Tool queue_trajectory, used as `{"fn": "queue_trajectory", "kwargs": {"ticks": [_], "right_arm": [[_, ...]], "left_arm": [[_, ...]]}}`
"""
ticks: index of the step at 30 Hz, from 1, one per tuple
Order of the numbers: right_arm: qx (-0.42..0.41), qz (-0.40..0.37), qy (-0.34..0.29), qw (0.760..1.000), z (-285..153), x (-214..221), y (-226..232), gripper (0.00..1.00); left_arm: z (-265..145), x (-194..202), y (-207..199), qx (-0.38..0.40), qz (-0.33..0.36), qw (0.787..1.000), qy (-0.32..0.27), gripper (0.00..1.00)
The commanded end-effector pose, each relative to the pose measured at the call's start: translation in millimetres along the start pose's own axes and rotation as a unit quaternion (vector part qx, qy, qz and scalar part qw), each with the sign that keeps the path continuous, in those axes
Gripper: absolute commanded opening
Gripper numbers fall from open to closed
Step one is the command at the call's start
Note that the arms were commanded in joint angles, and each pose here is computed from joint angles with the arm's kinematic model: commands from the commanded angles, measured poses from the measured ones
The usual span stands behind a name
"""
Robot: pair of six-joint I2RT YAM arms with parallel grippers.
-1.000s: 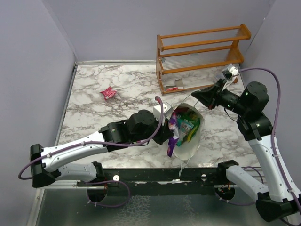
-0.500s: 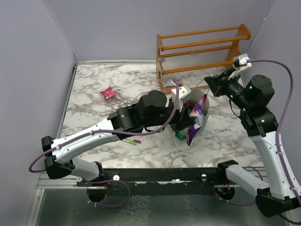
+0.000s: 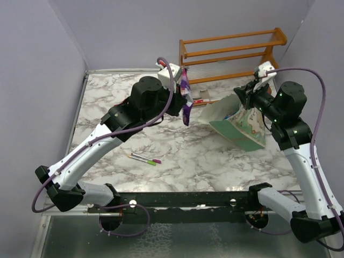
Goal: Take the snacks out of the paper bag
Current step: Adjust the paper bag at the center of the board, then place the snack at the center of the board.
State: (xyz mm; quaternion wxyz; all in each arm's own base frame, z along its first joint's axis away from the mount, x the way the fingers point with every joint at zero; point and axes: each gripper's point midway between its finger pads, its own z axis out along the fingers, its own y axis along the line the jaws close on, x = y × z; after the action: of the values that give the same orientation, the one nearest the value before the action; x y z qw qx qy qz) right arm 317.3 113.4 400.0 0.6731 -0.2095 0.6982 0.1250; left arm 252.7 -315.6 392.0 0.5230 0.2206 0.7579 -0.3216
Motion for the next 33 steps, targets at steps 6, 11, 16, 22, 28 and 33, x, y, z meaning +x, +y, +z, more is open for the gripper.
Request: {"fn": "queue_trajectory", "kwargs": {"ticks": [6, 11, 16, 22, 28, 33], "right_arm": [[-0.422, 0.027, -0.046, 0.905, -25, 16, 134, 0.01], [-0.46, 0.057, -0.026, 0.885, -42, 21, 146, 0.01], [-0.41, 0.043, -0.012, 0.911, -50, 31, 138, 0.01], [-0.243, 0.032, 0.015, 0.969, -43, 43, 96, 0.01], [-0.145, 0.013, -0.024, 0.989, -54, 32, 69, 0.01], [-0.105, 0.027, -0.02, 0.994, -50, 30, 56, 0.01]], "left_arm": [[-42, 12, 47, -0.064, -0.004, 0.998, -0.008, 0.0], [-54, 21, 62, -0.095, -0.021, 0.995, -0.02, 0.0], [-50, 37, 71, -0.111, -0.028, 0.993, -0.009, 0.0], [-48, 38, 74, -0.115, -0.052, 0.992, -0.026, 0.0], [-47, 52, 84, -0.138, -0.062, 0.988, -0.014, 0.0], [-51, 59, 94, -0.163, -0.065, 0.985, -0.01, 0.0]]}}
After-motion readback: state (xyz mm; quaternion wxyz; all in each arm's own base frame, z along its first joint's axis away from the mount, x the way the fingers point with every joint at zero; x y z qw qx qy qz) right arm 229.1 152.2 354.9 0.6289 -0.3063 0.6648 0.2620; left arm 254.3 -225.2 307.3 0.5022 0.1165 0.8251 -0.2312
